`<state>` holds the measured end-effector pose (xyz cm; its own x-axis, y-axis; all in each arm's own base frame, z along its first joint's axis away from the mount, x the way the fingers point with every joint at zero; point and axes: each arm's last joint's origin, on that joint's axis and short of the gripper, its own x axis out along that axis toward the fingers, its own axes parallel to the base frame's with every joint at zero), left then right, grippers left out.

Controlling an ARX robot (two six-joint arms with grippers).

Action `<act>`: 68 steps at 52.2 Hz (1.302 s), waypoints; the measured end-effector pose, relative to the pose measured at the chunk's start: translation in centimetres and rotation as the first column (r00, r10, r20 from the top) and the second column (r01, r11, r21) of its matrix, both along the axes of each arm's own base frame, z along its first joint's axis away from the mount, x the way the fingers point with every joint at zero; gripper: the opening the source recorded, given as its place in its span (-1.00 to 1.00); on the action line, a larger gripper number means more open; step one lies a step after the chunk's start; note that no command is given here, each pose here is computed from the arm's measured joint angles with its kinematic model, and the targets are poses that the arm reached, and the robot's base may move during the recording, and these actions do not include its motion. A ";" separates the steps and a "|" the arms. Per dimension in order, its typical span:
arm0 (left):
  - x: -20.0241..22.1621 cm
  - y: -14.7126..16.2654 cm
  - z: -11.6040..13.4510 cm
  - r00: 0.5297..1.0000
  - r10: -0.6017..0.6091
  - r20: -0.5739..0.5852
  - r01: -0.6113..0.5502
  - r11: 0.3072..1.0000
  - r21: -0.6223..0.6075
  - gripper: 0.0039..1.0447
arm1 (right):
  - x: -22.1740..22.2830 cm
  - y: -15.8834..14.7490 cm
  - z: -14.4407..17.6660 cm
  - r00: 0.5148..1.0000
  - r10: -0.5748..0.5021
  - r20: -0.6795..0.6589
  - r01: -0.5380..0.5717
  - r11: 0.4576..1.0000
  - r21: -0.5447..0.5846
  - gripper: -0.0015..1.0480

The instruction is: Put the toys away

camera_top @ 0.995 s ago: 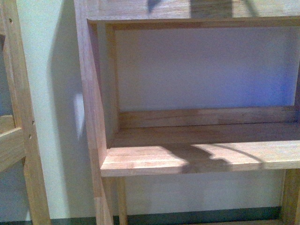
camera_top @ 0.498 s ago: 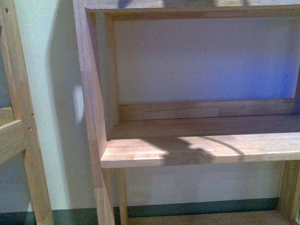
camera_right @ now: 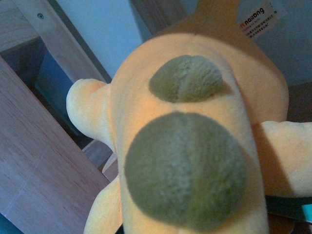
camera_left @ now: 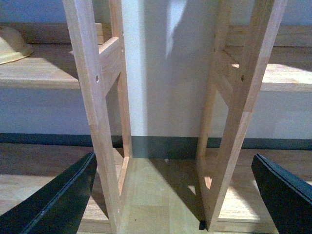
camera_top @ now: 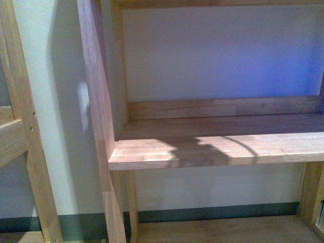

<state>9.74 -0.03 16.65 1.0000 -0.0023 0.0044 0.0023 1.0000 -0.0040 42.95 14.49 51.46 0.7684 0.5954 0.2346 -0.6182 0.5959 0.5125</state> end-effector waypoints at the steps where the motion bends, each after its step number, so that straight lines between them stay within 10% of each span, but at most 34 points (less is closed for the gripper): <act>1: 0.0 0.0 0.0 1.000 0.000 0.000 0.000 1.000 0.000 0.89 | 0.0 0.0 0.0 1.000 0.003 0.000 -0.003 1.000 0.003 -0.85; 13: 0.0 0.0 0.0 1.000 0.000 0.000 0.000 1.000 0.000 0.89 | 0.4 0.6 -0.5 1.000 0.013 -0.008 -0.013 1.000 0.012 -0.83; 47: 0.0 0.0 0.0 1.000 0.000 0.000 0.000 1.000 0.000 0.89 | -0.2 0.5 0.1 0.997 -0.047 0.065 0.050 0.997 -0.056 0.93; 68: 0.0 0.0 0.0 1.000 0.000 0.000 0.000 1.000 0.000 0.89 | -6.7 -2.1 4.7 0.968 -0.078 0.238 0.094 0.994 -0.059 0.88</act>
<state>9.74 -0.03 16.65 1.0000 -0.0023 0.0044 0.0023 1.0000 -0.0040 36.29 12.44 56.18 0.7457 0.5505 0.3753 -0.6612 0.6810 0.3148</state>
